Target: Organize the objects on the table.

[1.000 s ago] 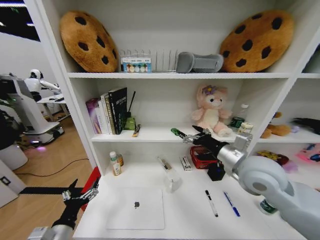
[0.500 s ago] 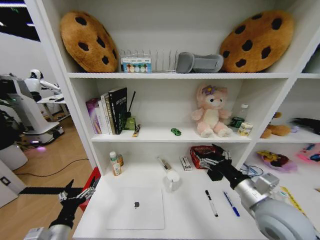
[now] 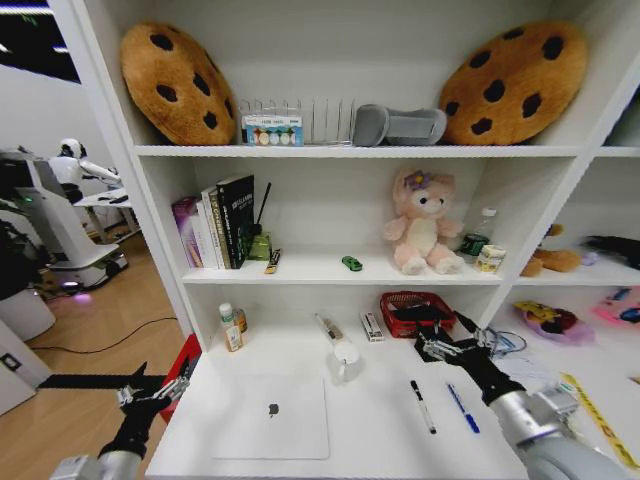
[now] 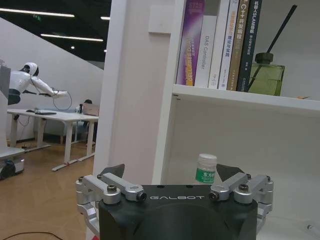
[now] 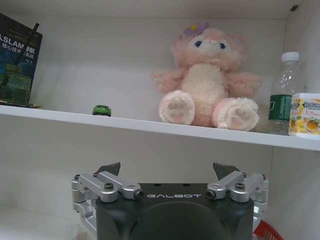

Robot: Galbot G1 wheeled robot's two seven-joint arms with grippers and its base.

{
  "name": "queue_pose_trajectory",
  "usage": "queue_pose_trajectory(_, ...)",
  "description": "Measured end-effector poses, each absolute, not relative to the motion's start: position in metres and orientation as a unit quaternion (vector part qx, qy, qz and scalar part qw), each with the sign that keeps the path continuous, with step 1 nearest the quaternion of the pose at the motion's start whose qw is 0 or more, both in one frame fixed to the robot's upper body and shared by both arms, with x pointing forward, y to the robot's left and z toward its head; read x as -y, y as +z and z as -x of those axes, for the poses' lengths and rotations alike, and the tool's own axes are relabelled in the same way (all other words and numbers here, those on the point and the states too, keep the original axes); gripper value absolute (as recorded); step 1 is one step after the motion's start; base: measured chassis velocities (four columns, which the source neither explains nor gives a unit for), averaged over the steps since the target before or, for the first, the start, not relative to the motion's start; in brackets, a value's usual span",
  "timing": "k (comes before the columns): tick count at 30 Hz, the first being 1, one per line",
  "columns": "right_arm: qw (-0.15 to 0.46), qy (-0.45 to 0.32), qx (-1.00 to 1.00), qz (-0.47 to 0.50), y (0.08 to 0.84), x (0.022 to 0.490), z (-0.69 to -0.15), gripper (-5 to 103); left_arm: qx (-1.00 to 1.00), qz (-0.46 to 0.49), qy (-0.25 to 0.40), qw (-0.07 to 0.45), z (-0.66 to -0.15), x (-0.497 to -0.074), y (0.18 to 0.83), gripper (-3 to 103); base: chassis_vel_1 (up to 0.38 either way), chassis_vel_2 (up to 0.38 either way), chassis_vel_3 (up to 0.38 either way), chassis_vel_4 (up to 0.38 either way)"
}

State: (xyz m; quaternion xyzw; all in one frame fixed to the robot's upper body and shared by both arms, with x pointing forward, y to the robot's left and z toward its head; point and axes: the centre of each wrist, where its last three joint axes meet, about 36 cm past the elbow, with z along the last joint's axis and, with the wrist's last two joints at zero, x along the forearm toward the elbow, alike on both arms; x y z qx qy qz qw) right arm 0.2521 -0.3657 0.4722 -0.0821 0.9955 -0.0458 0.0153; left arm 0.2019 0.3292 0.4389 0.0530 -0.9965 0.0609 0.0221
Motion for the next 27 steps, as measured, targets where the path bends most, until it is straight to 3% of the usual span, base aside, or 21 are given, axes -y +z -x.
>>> queue_pose_trajectory(6, 0.005, -0.035, -0.996, 0.078, 0.433, 0.382, -0.250, 100, 0.996, -0.058, 0.062, 0.025, -0.201, -0.331, 0.435, 100, 0.000, 0.000, 0.000, 0.000)
queue_pose_trajectory(14, -0.056, 0.015, -0.997, 0.050, 0.384, 0.381, -0.237, 100, 0.996, -0.060, 0.066, 0.027, -0.200, -0.328, 0.433, 100, 0.000, 0.000, 0.000, 0.000)
queue_pose_trajectory(19, -0.115, 0.039, -0.992, 0.026, 0.373, 0.364, -0.228, 100, 0.996, -0.061, 0.065, 0.029, -0.199, -0.326, 0.431, 100, 0.000, 0.000, 0.000, 0.000)
queue_pose_trajectory(27, -0.229, 0.009, -0.973, -0.020, 0.363, 0.354, -0.229, 100, 0.995, -0.065, 0.065, 0.035, -0.196, -0.325, 0.427, 100, 0.000, 0.000, 0.000, 0.000)
